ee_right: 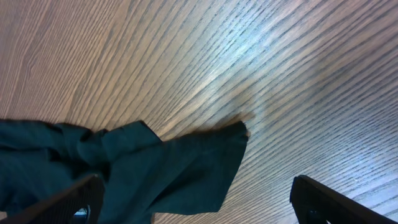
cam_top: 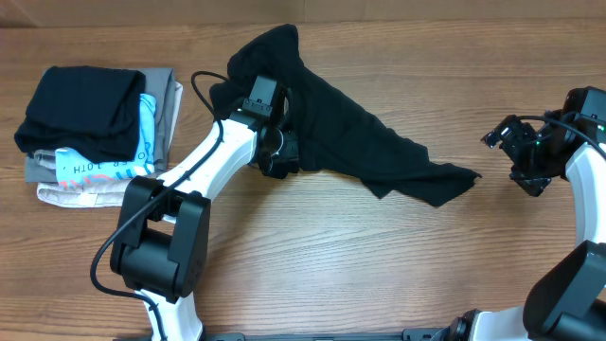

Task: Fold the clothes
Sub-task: 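Grasp the shirt's upper-left edge with the left gripper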

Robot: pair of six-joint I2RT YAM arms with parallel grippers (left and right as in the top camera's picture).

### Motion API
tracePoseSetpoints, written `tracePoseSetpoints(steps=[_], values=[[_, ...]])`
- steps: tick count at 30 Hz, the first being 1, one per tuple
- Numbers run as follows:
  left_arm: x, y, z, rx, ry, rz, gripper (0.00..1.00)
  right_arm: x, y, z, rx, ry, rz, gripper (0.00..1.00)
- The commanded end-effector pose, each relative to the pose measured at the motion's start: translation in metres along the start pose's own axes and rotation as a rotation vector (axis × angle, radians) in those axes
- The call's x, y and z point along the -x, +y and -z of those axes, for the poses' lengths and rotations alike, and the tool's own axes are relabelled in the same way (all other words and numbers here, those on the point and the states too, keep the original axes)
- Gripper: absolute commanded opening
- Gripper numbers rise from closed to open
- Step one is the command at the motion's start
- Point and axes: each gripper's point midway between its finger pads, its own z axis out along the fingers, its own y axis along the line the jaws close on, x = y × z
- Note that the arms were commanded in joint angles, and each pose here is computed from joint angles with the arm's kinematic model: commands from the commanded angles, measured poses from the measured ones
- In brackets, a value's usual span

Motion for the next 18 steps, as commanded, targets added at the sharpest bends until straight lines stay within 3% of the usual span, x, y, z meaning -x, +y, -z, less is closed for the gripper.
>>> tracePoseSetpoints(steps=[1,2,5,12,18], values=[[0.000,0.006,-0.004,0.019,-0.003,0.029,0.41,-0.001,0.003,0.000,0.009,0.001,0.008,1.00],[0.001,0.005,-0.004,0.016,-0.005,0.028,0.38,-0.001,0.003,0.000,0.009,0.001,0.008,1.00],[0.003,0.000,-0.004,-0.011,-0.011,0.036,0.04,-0.001,0.003,0.000,0.009,0.001,0.008,1.00],[0.022,-0.035,0.010,-0.169,-0.038,0.027,0.04,-0.001,0.003,0.000,0.009,0.001,0.008,1.00],[0.037,-0.049,0.016,-0.201,-0.096,0.006,0.04,-0.001,0.003,0.000,0.009,0.001,0.008,1.00]])
